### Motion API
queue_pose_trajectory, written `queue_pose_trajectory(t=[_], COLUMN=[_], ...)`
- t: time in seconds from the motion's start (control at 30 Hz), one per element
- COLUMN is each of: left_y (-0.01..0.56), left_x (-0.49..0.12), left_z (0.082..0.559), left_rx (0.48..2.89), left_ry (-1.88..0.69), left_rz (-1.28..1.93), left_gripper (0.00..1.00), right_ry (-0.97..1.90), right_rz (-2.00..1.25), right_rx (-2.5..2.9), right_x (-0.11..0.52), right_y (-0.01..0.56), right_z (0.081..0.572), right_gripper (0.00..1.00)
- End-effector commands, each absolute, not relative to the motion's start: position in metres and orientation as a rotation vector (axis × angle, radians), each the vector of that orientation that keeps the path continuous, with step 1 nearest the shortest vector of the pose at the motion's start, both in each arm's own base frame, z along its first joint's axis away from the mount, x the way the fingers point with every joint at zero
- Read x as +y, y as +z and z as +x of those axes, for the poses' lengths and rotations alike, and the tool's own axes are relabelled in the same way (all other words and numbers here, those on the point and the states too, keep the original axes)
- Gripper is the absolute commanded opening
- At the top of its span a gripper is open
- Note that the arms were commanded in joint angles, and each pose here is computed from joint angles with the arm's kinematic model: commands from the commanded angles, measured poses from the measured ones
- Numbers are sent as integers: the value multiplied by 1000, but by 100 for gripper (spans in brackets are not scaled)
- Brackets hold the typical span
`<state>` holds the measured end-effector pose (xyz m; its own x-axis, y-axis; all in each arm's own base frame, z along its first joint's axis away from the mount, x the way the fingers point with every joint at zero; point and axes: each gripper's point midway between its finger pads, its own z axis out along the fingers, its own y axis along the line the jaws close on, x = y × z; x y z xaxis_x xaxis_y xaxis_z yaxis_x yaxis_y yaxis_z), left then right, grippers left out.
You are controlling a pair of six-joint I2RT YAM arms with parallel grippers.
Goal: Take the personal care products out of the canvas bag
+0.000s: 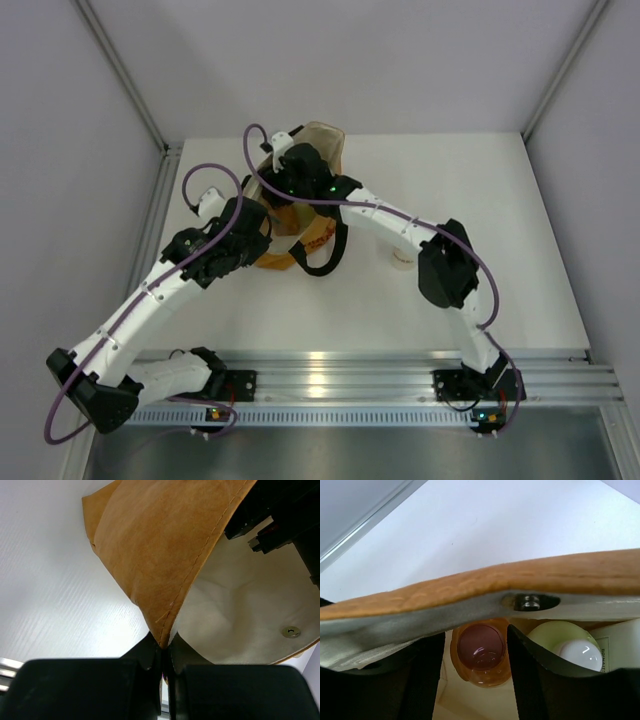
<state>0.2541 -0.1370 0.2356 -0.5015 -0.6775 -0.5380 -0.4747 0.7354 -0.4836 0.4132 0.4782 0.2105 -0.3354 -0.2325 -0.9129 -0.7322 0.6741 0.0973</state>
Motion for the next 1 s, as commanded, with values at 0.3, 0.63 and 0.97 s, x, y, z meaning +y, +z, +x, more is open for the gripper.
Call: queue_pose_trajectory(t=[0.3, 0.63, 0.97], left_y=[252, 252, 253], left_x=[-136, -135, -134], left_z=[257, 257, 256], left_rx=[2143, 2138, 2141], left_ry=[-396, -392, -386], left_rz=[-861, -864, -846], left_gripper=[0, 0, 0], right_ry=[611, 695, 745], right_rz=[-751, -656, -606], right_rx=[1840, 1638, 1465], right_x=[474, 462, 437], right_y=[210, 316, 409], right_z=[424, 407, 372], right_gripper=[17, 0, 0])
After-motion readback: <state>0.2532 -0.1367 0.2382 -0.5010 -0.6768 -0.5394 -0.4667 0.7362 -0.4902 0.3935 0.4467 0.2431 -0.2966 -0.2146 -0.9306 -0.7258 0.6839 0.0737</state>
